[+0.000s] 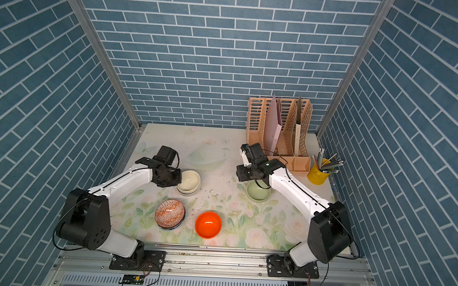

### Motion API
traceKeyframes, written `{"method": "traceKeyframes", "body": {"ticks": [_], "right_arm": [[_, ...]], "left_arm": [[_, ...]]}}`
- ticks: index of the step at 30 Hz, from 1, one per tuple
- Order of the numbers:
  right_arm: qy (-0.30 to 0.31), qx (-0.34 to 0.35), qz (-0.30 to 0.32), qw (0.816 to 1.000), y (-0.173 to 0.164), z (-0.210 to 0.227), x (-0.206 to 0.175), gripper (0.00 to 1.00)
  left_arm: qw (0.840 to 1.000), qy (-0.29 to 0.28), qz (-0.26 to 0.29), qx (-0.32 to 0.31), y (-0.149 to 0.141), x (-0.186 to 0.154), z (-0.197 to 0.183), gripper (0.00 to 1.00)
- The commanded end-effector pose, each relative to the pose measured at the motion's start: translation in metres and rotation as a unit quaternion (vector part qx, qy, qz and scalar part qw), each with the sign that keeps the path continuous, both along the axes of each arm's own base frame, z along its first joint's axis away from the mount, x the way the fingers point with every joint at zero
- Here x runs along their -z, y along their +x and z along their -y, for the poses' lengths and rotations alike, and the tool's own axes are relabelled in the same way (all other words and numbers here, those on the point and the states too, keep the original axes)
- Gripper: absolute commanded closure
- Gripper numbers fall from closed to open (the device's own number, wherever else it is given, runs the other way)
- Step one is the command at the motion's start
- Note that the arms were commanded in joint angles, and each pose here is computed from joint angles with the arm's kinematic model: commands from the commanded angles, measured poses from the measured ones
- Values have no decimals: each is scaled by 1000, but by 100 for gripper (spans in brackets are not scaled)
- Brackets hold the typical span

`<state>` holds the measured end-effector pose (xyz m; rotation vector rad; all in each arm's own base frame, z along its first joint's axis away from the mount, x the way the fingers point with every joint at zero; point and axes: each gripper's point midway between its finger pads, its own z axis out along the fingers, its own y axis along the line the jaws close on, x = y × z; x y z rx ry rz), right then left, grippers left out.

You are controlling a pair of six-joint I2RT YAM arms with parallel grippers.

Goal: Stack the bowls
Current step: Place the bowl on the bowl.

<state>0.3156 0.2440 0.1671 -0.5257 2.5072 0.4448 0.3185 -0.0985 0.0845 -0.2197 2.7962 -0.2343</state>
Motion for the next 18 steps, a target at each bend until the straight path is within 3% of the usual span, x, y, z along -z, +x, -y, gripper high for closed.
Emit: {"method": "traceKeyframes", "body": {"ticks": [1, 18], "right_arm": [[3, -10, 7, 1000, -2, 1, -3, 49], [4, -13, 2, 1000, -3, 0, 0, 49]], "left_arm": [[1000, -3, 7, -2, 4, 0, -1, 100], [1000, 4, 13, -2, 0, -4, -4, 100]]}}
